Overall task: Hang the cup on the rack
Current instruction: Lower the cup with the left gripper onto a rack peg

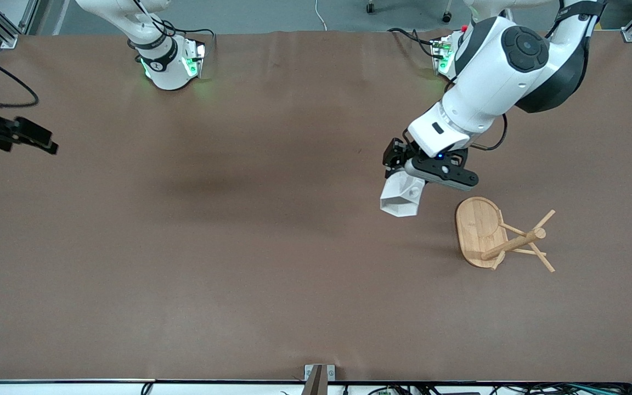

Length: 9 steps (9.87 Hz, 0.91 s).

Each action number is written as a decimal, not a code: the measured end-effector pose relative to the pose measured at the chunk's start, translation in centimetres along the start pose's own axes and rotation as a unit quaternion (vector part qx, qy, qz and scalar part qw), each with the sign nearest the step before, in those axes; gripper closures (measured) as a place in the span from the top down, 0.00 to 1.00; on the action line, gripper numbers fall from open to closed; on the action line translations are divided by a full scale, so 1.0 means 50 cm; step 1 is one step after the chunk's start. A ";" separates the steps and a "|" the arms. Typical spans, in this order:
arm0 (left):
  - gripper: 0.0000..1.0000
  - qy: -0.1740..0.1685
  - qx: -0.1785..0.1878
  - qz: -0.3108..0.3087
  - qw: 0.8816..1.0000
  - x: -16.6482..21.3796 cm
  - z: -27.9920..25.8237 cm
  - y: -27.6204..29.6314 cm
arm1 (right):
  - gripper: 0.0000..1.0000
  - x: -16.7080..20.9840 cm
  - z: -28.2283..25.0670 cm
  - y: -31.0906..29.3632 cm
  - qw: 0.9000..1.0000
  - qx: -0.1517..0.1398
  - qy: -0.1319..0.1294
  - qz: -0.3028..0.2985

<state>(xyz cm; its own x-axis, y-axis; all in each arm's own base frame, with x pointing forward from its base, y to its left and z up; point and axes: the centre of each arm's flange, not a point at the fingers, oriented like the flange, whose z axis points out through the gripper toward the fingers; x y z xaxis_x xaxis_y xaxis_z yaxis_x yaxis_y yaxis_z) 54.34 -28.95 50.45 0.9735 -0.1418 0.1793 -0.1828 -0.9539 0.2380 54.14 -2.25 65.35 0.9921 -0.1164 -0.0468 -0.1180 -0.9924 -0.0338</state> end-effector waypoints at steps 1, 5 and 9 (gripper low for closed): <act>0.78 -0.005 0.003 -0.011 1.000 0.002 0.000 -0.014 | 1.00 -0.005 -0.020 0.006 1.000 0.000 0.003 0.003; 0.78 -0.038 0.032 -0.060 0.997 -0.007 0.048 -0.132 | 1.00 -0.003 -0.011 0.021 1.000 -0.006 -0.009 -0.009; 0.78 -0.044 0.040 -0.089 0.994 -0.019 0.118 -0.221 | 1.00 -0.002 -0.018 0.034 1.000 -0.023 -0.005 -0.005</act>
<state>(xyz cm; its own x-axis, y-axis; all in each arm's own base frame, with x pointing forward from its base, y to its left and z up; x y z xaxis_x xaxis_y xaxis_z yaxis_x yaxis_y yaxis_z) 56.24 -19.83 42.00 0.9984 0.0116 0.0556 0.0013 -0.9833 0.1820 53.86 -3.97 66.21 0.9927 -0.1065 -0.0558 -0.1061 -0.9943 0.0106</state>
